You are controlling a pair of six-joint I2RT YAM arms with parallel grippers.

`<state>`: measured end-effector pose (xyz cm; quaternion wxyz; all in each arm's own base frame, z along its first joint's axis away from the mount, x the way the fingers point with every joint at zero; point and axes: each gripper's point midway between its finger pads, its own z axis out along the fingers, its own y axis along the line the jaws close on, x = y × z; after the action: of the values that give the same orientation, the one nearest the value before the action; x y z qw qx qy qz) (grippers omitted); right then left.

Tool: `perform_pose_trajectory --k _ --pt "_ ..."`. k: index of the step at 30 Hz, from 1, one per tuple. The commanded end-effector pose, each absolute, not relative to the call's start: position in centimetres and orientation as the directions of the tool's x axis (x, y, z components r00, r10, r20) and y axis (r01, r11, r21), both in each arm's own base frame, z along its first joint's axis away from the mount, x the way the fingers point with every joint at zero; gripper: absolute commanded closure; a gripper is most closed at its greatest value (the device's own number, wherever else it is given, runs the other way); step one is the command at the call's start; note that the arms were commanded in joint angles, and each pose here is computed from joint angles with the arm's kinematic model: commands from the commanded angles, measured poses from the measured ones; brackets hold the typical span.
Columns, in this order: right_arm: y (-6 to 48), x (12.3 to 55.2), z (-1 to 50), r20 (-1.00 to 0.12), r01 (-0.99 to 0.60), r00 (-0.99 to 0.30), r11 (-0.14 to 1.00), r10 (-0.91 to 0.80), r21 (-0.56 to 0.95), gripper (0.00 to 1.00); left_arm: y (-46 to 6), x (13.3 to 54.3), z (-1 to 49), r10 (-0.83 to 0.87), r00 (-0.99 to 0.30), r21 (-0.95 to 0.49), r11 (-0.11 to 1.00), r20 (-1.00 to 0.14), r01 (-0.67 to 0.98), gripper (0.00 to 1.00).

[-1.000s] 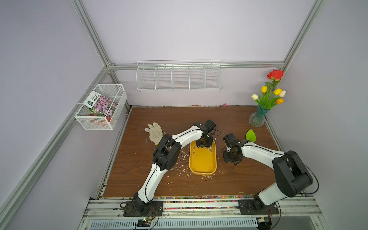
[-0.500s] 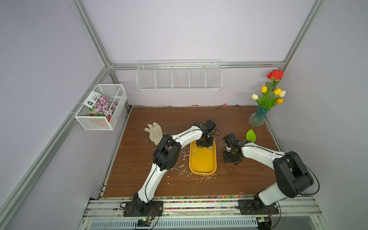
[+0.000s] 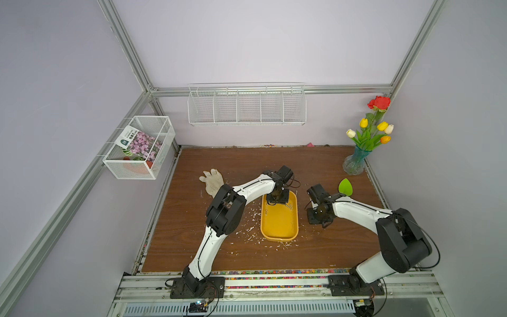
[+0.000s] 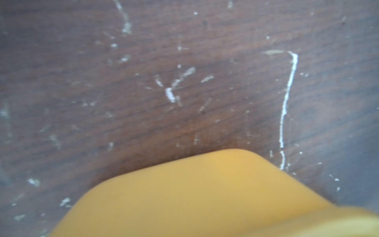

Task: Take out the screws from the storage box
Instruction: Place the screw at the center of the board.

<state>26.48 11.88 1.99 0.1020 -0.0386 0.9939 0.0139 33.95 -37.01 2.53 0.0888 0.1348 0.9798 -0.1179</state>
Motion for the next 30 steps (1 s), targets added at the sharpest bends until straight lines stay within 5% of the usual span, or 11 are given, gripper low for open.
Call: perform_pose_trajectory --k 1,6,18,23,30 --pt "12.2 26.3 1.6 -0.191 -0.088 -0.978 0.996 -0.082 0.022 0.91 -34.6 32.9 -0.3 0.244 -0.962 -0.141 0.955 -0.124 0.26 0.74" --pt "12.5 26.4 1.6 -0.192 -0.093 -0.978 0.995 -0.087 0.024 0.92 -34.8 32.7 -0.9 0.253 -0.962 -0.143 0.953 -0.099 0.266 0.84" --pt "12.9 26.6 1.5 -0.188 -0.111 -0.976 0.994 -0.105 0.02 0.92 -35.2 32.5 -1.4 0.279 -0.957 -0.153 0.946 -0.075 0.287 0.84" --pt "12.9 26.7 1.8 -0.193 -0.119 -0.974 0.993 -0.114 0.016 0.92 -35.4 32.4 -1.6 0.289 -0.955 -0.165 0.941 -0.068 0.297 0.93" --pt "12.5 26.7 1.3 -0.185 -0.123 -0.975 0.992 -0.122 -0.006 0.84 -35.6 32.3 -0.8 0.296 -0.951 -0.176 0.935 -0.083 0.307 0.99"
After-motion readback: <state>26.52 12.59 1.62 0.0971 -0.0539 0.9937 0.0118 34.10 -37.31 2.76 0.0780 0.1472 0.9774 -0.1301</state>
